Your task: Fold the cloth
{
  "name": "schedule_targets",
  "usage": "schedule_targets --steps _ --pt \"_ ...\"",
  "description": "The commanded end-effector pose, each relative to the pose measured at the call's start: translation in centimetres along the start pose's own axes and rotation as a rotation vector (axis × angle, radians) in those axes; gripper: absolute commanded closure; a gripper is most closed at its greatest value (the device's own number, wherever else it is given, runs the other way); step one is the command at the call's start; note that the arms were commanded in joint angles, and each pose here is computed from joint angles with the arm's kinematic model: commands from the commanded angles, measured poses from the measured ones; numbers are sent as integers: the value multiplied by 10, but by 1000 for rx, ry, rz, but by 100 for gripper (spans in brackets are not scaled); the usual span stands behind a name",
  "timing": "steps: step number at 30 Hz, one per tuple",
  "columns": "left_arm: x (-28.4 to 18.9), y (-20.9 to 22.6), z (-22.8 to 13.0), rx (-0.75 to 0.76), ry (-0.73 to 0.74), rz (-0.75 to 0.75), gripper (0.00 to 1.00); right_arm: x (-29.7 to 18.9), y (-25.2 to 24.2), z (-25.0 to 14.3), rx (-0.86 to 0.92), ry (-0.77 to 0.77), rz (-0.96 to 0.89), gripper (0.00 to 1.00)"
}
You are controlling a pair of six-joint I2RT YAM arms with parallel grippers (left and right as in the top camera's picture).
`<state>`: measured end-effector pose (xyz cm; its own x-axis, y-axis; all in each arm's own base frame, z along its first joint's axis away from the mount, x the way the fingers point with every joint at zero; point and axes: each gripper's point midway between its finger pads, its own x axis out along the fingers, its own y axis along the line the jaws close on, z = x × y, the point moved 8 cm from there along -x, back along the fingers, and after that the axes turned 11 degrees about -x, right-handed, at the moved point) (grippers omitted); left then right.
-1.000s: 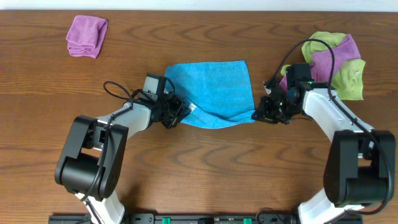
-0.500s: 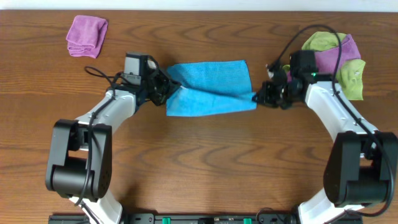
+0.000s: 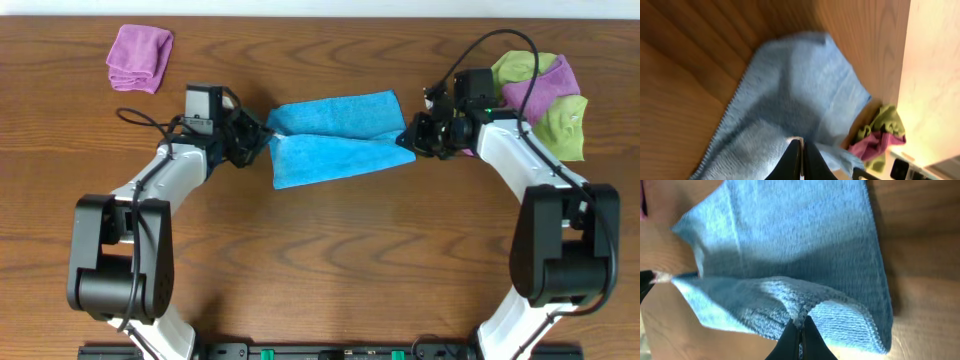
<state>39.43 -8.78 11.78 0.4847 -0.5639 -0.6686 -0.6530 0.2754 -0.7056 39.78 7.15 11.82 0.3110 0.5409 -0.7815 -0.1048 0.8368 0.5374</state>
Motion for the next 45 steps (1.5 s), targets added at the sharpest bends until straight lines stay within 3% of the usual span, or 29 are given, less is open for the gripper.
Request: schedule_targets --steps 1,9,17,18,19,23,27,34,41,45 --pt "-12 -11 11 29 -86 -30 95 -2 7 9 21 -43 17 98" --pt "-11 -24 13 67 -125 -87 94 -1 11 25 15 -100 45 98" --pt "-5 -23 -4 79 -31 -83 94 5 18 24 -2 -91 63 99" --pt "-4 -22 -7 75 -9 -72 83 5 18 24 -2 -90 64 98" --pt "-4 -18 -10 67 9 -55 57 5 18 24 -1 -88 63 98" --pt "-5 -4 -12 16 45 19 48 5 18 23 3 -81 62 98" --pt "-12 6 -3 -27 47 56 49 5 18 23 3 -81 63 98" --pt "-15 20 0 184 47 121 57 5 18 23 0 -84 67 98" --pt "-11 32 -3 209 58 133 54 4 19 26 -4 -92 69 99" --pt "-5 42 -8 232 102 80 48 3 20 28 -8 -98 70 98"
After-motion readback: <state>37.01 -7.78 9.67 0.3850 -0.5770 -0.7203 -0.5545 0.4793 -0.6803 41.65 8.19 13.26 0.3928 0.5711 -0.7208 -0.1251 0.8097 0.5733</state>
